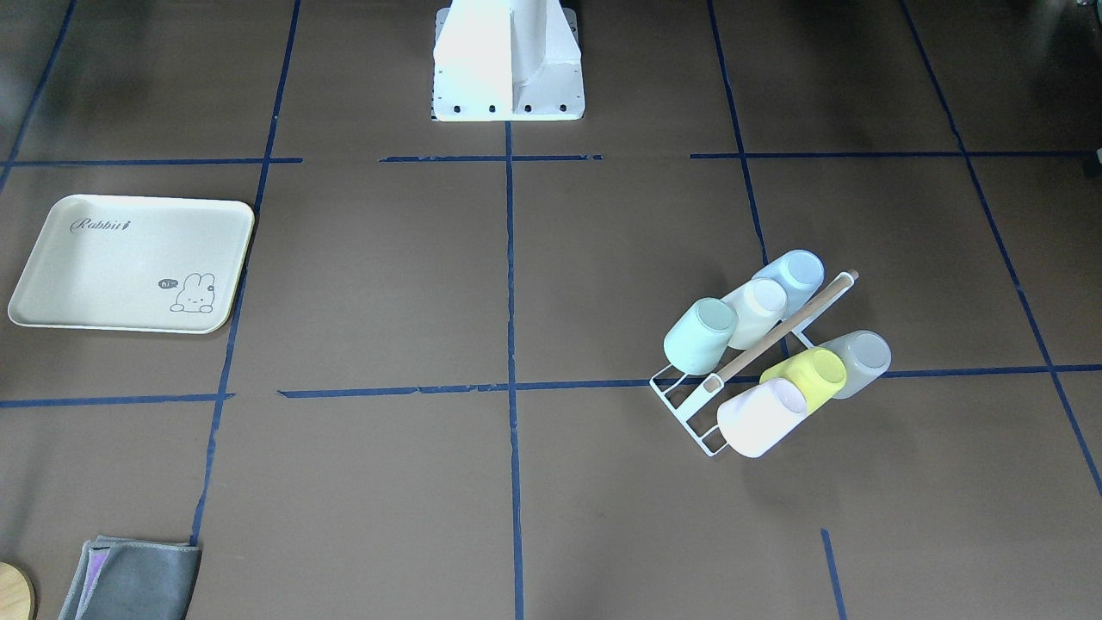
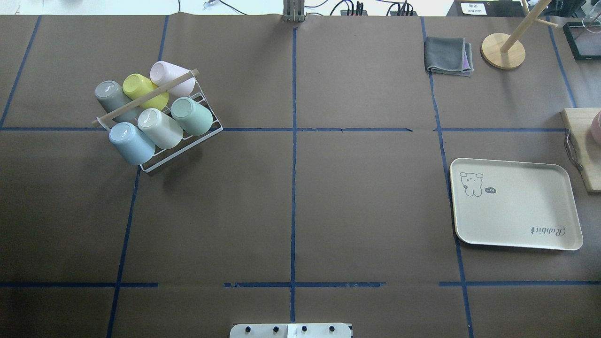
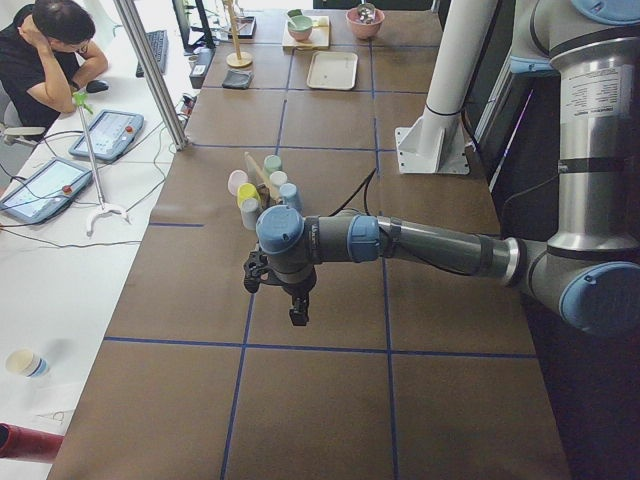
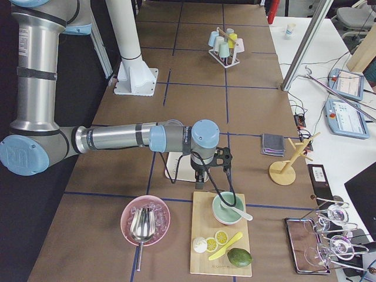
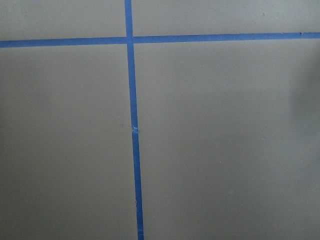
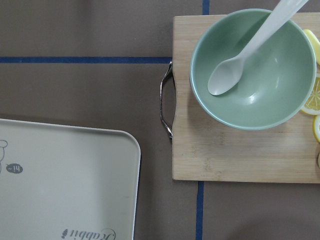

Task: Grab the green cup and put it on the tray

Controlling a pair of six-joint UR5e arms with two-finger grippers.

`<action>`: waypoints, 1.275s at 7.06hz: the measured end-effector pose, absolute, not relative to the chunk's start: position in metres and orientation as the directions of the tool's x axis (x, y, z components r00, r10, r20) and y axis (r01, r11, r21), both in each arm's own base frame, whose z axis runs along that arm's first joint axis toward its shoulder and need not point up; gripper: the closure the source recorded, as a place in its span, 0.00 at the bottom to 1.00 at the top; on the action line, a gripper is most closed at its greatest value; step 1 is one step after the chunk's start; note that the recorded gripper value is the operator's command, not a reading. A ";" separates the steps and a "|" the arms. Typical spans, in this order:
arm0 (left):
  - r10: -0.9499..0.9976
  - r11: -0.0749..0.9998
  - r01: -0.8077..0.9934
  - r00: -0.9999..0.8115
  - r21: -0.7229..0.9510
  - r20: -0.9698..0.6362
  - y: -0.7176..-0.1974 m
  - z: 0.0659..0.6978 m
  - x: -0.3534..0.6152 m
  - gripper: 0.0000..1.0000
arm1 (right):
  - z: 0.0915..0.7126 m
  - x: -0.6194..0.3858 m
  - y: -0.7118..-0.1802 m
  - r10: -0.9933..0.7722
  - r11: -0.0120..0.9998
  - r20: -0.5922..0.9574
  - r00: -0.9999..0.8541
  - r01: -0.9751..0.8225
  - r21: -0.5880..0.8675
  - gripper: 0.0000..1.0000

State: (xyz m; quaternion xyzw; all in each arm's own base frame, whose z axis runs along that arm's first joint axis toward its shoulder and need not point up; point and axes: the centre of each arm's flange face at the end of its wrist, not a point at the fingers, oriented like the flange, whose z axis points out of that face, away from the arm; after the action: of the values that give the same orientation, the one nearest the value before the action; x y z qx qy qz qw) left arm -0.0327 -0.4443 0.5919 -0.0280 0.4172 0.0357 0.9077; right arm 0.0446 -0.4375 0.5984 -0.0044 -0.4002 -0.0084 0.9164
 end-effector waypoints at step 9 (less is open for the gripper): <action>0.040 0.996 -0.086 0.655 -0.022 -0.755 -0.442 0.592 -0.033 0.00 | 0.582 0.027 -0.442 -0.073 0.997 0.753 0.654 0.055 0.048 0.00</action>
State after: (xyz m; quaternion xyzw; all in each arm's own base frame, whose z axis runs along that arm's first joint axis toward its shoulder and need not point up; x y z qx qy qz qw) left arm -0.0325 -0.4417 0.5918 -0.0277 0.4139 0.0345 0.9093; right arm 0.0267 -0.4416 0.5820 0.0106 -0.4145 -0.0351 0.9093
